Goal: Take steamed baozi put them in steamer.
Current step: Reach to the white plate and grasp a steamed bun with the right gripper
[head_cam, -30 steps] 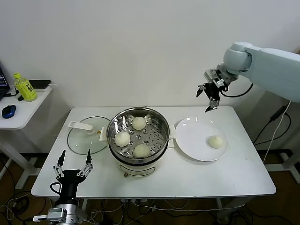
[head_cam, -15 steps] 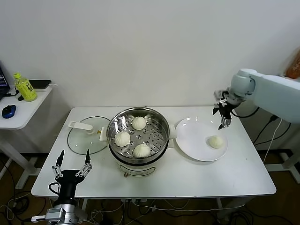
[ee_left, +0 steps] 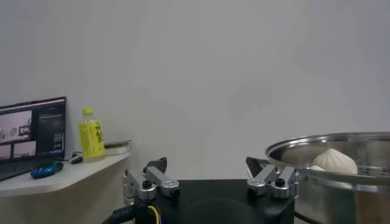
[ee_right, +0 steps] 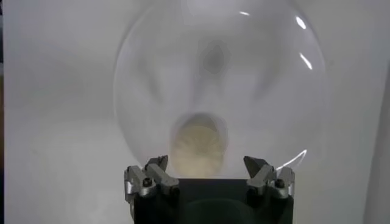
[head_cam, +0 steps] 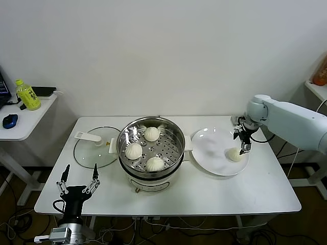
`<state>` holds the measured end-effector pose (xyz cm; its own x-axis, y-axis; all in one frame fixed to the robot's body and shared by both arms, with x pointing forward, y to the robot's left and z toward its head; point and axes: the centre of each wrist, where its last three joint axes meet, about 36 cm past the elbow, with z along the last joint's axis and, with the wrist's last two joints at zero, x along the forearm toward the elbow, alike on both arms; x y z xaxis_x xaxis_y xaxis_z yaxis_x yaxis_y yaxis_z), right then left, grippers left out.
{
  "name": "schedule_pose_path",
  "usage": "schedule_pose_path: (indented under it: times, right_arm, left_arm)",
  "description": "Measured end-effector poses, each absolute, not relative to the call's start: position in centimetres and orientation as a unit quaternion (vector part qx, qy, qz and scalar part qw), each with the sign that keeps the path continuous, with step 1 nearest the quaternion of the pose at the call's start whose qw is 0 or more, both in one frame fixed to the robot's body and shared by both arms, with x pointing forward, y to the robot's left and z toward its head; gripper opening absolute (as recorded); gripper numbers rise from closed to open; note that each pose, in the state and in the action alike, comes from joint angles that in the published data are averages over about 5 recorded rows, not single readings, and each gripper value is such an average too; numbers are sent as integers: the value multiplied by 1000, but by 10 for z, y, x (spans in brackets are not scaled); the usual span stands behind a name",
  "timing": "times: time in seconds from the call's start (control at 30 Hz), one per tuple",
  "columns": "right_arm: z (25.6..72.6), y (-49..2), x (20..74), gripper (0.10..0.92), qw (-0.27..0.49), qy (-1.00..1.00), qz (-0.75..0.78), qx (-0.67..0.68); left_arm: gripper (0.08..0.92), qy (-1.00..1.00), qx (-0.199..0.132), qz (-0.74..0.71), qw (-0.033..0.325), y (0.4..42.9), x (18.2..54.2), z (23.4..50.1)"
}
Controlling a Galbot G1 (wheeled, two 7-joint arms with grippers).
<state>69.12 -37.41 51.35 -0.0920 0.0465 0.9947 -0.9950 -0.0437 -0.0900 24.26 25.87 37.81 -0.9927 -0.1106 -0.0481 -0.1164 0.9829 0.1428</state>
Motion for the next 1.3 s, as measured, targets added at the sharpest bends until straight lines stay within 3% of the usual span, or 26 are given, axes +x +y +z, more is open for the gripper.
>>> schedule_pose_path:
  times: [1.1,1.3]
  right_arm:
    - [453,-379,701,822,491,-486,539,482]
    - [452,-380,701,761,493,-488,536,481]
  left_arm:
    - [823,995,-60,73,14,258,241,373]
    - [823,995,-60,74,14,259,240,372]
